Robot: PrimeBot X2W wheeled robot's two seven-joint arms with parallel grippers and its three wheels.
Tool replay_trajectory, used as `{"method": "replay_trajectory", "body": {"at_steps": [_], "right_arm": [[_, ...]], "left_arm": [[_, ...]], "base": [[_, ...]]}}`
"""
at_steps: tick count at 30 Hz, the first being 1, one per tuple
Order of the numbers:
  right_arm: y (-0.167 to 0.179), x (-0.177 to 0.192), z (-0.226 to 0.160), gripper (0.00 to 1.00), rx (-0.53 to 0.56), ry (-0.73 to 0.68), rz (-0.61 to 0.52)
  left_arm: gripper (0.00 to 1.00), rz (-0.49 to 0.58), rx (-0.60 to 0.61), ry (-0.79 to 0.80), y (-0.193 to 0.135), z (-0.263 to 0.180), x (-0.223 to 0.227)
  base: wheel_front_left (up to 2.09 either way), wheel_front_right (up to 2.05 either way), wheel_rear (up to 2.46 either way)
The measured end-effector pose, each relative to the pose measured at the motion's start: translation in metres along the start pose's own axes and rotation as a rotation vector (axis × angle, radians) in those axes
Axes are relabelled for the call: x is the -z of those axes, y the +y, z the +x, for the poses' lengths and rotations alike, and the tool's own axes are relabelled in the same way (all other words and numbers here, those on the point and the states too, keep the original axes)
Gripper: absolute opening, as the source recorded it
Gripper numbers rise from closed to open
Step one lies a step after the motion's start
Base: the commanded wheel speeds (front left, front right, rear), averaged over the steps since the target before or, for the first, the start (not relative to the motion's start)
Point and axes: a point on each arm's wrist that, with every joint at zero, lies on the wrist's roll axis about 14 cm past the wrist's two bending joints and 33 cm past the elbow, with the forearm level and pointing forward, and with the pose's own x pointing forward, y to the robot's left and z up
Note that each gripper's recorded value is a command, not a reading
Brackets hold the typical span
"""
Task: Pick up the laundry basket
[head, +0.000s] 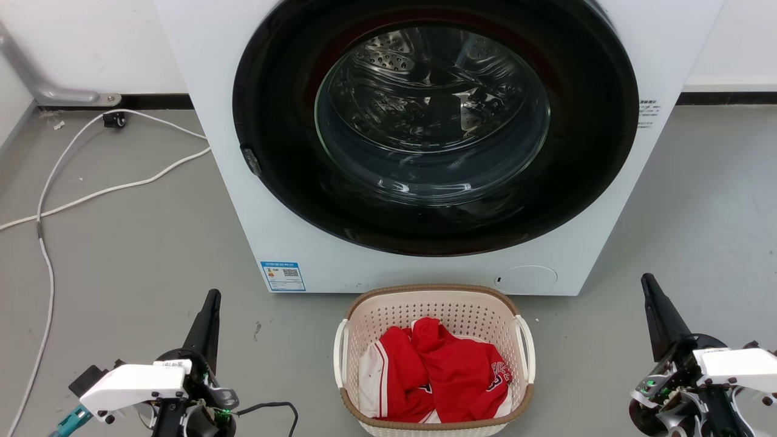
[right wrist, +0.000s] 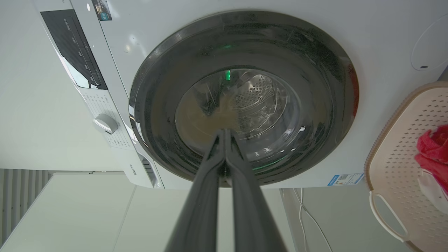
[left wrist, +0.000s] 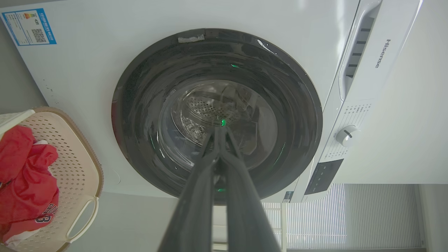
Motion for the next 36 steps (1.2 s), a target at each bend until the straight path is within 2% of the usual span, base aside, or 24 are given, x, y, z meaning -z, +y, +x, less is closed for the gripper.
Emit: {"method": "replay_trajectory", "body": {"at_steps": [21, 22, 26, 36], "right_arm": [[0.0, 0.0, 0.0, 0.0, 0.0, -0.001, 0.001], [-0.001, 0.0, 0.0, 1.0, 0.001, -0.001, 0.001], [-0.018, 0.0, -0.009, 1.0, 0.052, -0.006, 0.006], [-0.013, 0.001, -0.01, 1.0, 0.038, -0.026, -0.048]], "left_arm": [[0.0, -0.001, 0.0, 0.0, 0.0, 0.0, 0.0], [1.0, -0.001, -0.002, 0.0, 0.001, 0.0, 0.0], [1.0, -0.008, -0.053, 0.002, 0.018, -0.008, 0.003], [1.0, 0.05, -0.021, 0.0, 0.007, -0.005, 0.011]], "base": [[0.0, 0.0, 0.0], [0.0, 0.0, 0.0], [0.0, 0.0, 0.0], [0.0, 0.0, 0.0]]}}
